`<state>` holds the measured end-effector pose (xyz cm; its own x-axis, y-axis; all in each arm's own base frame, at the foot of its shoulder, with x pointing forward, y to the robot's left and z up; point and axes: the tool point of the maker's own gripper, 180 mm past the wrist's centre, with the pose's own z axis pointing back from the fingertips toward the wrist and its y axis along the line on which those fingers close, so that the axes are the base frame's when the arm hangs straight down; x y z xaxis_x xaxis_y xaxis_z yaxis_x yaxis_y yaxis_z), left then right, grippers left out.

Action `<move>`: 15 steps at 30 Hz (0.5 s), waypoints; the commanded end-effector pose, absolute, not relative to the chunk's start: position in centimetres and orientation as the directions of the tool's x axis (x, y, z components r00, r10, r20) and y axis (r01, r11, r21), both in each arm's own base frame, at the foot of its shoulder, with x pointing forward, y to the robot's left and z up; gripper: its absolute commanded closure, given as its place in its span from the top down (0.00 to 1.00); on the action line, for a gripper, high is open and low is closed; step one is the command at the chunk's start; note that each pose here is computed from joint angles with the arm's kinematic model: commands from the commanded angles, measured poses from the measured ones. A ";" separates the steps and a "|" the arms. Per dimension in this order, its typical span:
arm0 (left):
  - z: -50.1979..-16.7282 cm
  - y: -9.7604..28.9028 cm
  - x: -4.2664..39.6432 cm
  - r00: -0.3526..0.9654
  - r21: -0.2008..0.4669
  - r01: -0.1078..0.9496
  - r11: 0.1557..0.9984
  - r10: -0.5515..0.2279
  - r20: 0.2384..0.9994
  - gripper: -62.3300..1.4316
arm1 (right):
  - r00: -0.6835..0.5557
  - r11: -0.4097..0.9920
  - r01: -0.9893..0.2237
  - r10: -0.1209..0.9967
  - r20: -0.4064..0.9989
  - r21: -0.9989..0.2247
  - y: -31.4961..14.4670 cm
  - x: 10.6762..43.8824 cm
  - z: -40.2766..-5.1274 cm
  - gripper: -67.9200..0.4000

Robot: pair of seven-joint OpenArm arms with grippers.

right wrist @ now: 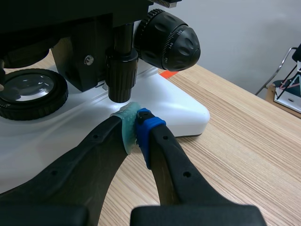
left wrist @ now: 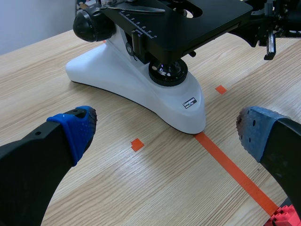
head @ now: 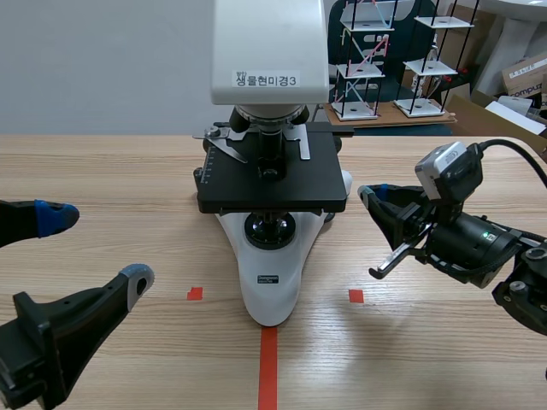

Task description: Point at the stage knob

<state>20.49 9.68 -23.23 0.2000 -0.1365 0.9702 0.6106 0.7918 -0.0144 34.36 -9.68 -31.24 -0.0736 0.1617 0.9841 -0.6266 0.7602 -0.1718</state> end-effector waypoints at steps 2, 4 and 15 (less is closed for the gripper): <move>-22.7 9.8 20.6 0.186 -0.020 0.600 0.799 -0.116 0.976 1.00 | -0.113 0.761 -0.622 0.144 0.983 -0.183 -9.6 34.8 -29.8 0.01; -22.7 9.8 20.6 0.186 -0.020 0.600 0.799 -0.116 0.976 1.00 | -0.114 0.764 -0.618 0.147 0.982 -0.187 -9.7 34.8 -29.9 0.01; -22.7 9.8 20.6 0.186 -0.020 0.600 0.799 -0.116 0.976 1.00 | -0.114 0.764 -0.618 0.147 0.983 -0.186 -9.7 34.8 -29.9 0.01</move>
<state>20.49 9.68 -23.23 0.2000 -0.1365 0.9702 0.6106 0.7918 -0.0144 34.37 -9.70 -31.23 -0.0742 0.1624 0.9839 -0.6256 0.7608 -0.1728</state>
